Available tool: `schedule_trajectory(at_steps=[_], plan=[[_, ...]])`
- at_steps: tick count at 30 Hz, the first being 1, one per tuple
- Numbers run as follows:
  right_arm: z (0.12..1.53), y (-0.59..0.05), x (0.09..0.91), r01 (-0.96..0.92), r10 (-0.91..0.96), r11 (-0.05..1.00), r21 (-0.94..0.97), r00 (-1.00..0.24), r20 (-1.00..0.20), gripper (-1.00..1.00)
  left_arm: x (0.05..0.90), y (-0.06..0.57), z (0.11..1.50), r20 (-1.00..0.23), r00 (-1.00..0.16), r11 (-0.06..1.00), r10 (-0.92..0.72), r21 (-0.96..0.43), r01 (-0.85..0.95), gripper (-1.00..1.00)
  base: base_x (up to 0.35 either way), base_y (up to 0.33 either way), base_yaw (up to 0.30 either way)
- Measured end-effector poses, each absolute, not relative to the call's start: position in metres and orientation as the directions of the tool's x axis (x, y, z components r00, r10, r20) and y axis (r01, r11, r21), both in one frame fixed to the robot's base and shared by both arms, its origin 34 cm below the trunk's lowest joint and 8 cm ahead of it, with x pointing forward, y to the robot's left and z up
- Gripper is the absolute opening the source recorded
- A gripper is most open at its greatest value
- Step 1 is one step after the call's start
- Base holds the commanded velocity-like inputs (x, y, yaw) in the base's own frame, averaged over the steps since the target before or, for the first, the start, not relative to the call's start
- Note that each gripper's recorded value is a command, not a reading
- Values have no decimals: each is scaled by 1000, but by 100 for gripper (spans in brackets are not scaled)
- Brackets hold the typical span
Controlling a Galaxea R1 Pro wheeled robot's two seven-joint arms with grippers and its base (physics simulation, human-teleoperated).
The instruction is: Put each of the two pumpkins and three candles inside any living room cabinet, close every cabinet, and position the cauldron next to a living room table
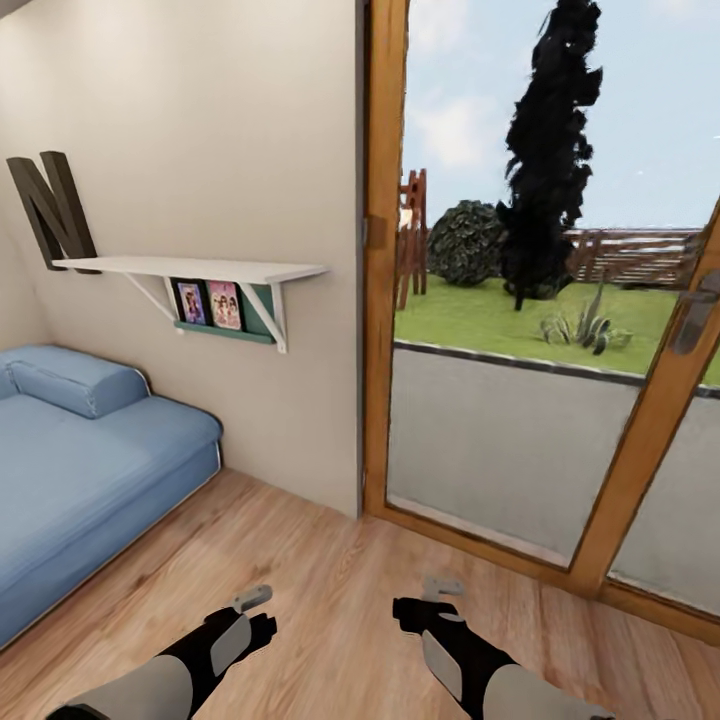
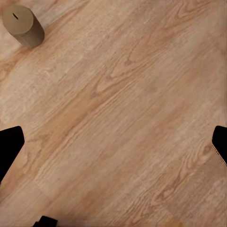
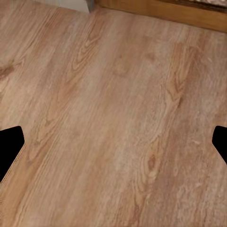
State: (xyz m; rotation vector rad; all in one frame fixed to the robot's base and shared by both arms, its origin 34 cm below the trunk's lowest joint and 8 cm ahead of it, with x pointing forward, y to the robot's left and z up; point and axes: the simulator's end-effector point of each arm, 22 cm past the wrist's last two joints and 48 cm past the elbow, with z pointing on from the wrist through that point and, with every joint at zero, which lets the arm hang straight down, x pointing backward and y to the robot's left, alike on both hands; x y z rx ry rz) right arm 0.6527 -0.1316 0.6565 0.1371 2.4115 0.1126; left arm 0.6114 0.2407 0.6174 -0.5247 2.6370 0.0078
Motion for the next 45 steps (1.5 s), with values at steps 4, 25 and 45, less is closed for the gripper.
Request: schedule_trajectory(at_steps=[4, 25, 45], plan=[[657, -130, 653, 65, 127, 991, 118, -744, -656, 100, 611, 240, 617, -430, -827, 928, -362, -80, -365, 100, 342, 10, 223], [655, -133, 652, 63, 119, 992, 109, -746, -655, 100, 612, 233, 617, -427, -829, 929, -361, -87, -360, 100, 223, 21, 36], [653, -131, 649, 58, 111, 993, 102, -752, -649, 100, 611, 233, 617, -426, -829, 929, -361, -87, -360, 100, 67, 23, 211]])
